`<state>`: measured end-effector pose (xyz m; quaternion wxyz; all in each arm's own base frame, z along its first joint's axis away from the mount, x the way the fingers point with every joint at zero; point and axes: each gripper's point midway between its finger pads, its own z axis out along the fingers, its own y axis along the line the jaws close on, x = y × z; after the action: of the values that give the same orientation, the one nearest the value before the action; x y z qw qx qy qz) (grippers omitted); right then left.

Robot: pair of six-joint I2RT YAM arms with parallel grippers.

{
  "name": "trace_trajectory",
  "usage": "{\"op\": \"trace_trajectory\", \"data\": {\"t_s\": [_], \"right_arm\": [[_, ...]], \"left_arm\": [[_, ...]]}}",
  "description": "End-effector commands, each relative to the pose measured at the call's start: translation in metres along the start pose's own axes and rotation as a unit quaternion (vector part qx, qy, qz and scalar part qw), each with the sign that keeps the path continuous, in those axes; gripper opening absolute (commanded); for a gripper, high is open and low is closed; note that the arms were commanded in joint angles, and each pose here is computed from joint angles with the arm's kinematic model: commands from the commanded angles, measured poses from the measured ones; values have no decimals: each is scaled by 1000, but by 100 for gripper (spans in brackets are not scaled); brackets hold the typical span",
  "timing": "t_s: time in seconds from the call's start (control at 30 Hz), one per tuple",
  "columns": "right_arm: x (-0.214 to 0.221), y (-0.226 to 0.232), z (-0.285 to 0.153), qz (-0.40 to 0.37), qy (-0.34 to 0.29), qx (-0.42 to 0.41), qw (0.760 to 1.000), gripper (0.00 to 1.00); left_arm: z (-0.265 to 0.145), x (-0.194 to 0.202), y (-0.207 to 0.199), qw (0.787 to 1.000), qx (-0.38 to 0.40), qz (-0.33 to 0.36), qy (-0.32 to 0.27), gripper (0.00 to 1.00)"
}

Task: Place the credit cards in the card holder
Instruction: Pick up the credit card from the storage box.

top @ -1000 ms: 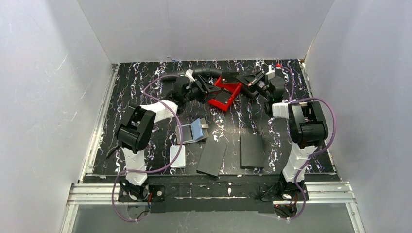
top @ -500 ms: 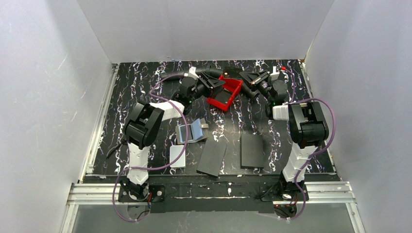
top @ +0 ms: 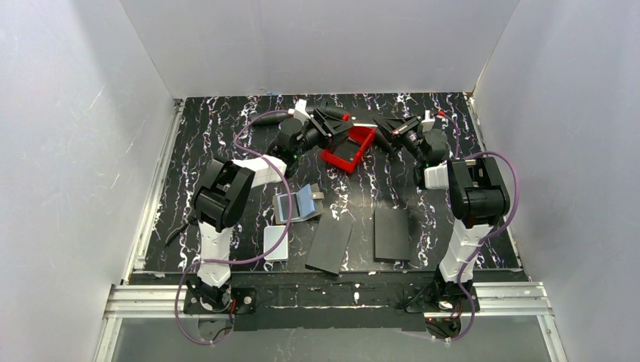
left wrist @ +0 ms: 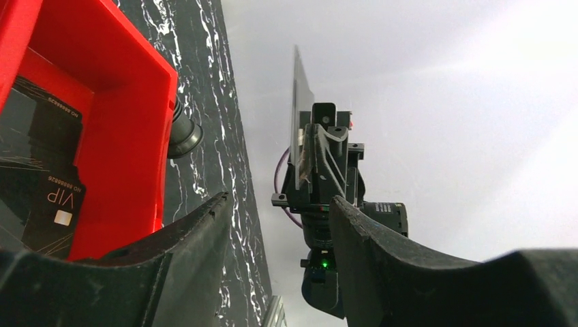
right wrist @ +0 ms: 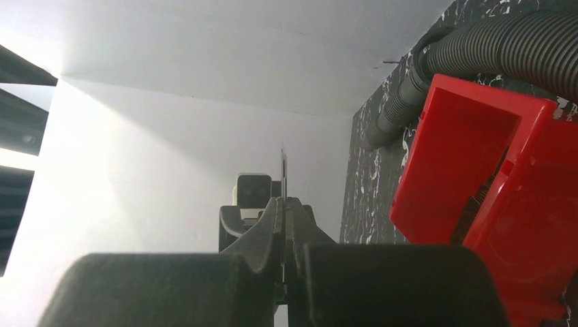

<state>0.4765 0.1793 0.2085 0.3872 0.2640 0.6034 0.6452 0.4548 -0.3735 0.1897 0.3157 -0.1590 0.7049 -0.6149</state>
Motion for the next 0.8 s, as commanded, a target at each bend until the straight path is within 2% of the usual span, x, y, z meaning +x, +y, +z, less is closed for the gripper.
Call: {"op": "trace_trajectory", "data": {"t_s": [0.0, 0.1, 0.13, 0.2, 0.3, 0.47, 0.77], "right_arm": [[-6, 13, 4, -13, -1, -17, 1000, 1], [-4, 14, 4, -16, 8, -19, 1000, 1], [-4, 14, 4, -16, 10, -20, 1000, 1], [-3, 13, 3, -16, 12, -19, 1000, 1], [-3, 14, 3, -18, 11, -22, 1000, 1], [-4, 14, 5, -23, 11, -18, 1000, 1], [-5, 12, 6, -23, 11, -14, 1000, 1]], "left_arm": [[-2, -2, -29, 999, 42, 23, 4, 54], [-1, -7, -31, 999, 44, 32, -2, 54], [2, -8, -34, 998, 49, 28, -1, 51], [7, -7, -35, 998, 54, 14, 7, 40], [12, -5, -33, 998, 56, 5, 14, 33], [11, -6, -33, 998, 54, 8, 10, 30], [12, -5, -29, 999, 50, 1, 9, 16]]}}
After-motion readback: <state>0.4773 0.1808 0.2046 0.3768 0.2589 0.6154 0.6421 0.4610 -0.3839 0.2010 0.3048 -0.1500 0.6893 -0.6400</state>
